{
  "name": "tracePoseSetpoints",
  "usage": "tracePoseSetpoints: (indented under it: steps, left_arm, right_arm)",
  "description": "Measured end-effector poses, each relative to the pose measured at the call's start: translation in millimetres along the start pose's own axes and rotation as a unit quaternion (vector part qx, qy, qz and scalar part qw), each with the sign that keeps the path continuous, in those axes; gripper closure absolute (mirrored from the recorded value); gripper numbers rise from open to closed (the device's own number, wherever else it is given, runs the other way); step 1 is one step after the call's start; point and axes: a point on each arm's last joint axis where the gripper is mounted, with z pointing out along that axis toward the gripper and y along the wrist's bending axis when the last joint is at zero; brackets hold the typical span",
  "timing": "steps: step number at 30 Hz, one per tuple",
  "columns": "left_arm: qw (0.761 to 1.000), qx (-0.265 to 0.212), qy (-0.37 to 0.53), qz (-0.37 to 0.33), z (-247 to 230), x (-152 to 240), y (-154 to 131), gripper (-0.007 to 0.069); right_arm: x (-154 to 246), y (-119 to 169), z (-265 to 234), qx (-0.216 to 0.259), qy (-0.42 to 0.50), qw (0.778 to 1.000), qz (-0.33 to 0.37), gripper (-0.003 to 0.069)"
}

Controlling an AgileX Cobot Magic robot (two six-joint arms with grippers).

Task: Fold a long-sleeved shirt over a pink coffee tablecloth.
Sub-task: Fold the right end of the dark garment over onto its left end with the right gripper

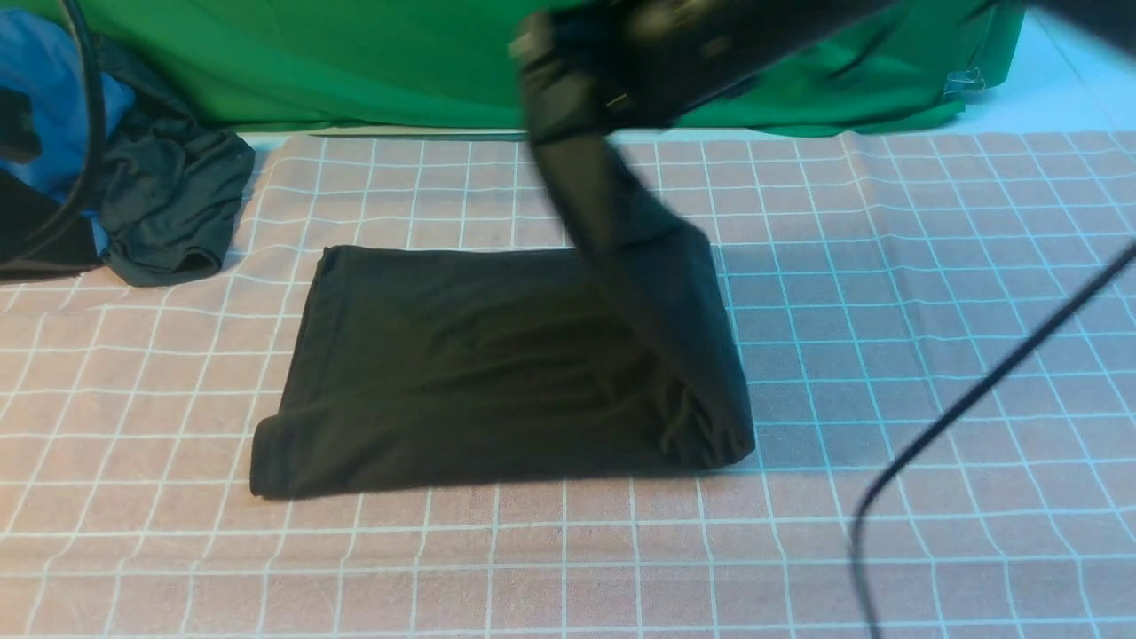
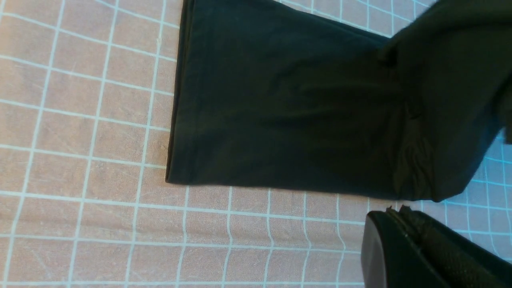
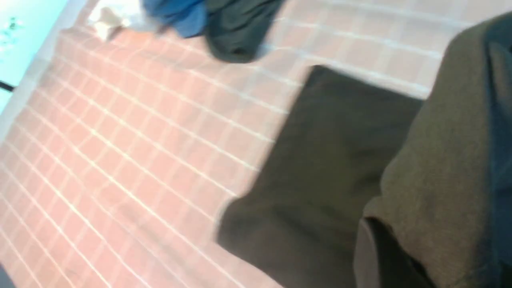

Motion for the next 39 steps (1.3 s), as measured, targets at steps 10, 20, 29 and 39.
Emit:
tracePoseSetpoints:
  steps: [10,20,29,39]
  left_arm:
    - [1.000,0.003,0.000,0.005,0,0,-1,0.0612]
    - [1.000,0.003,0.000,0.005,0,0,-1,0.0612]
    - [1.000,0.003,0.000,0.005,0,0,-1,0.0612]
    - [1.000,0.003,0.000,0.008,0,0,-1,0.0612]
  right_arm:
    - [34,32,85,-0.032,-0.021,0.998,0.042,0.0539]
    - [55,33,133,-0.036,-0.056,0.995,0.069,0.0533]
    - [75,31,161,-0.034,-0.054,0.992,0.106,0.0258]
    - [52,26,122,-0.023,-0.024,0.999,-0.042,0.0417]
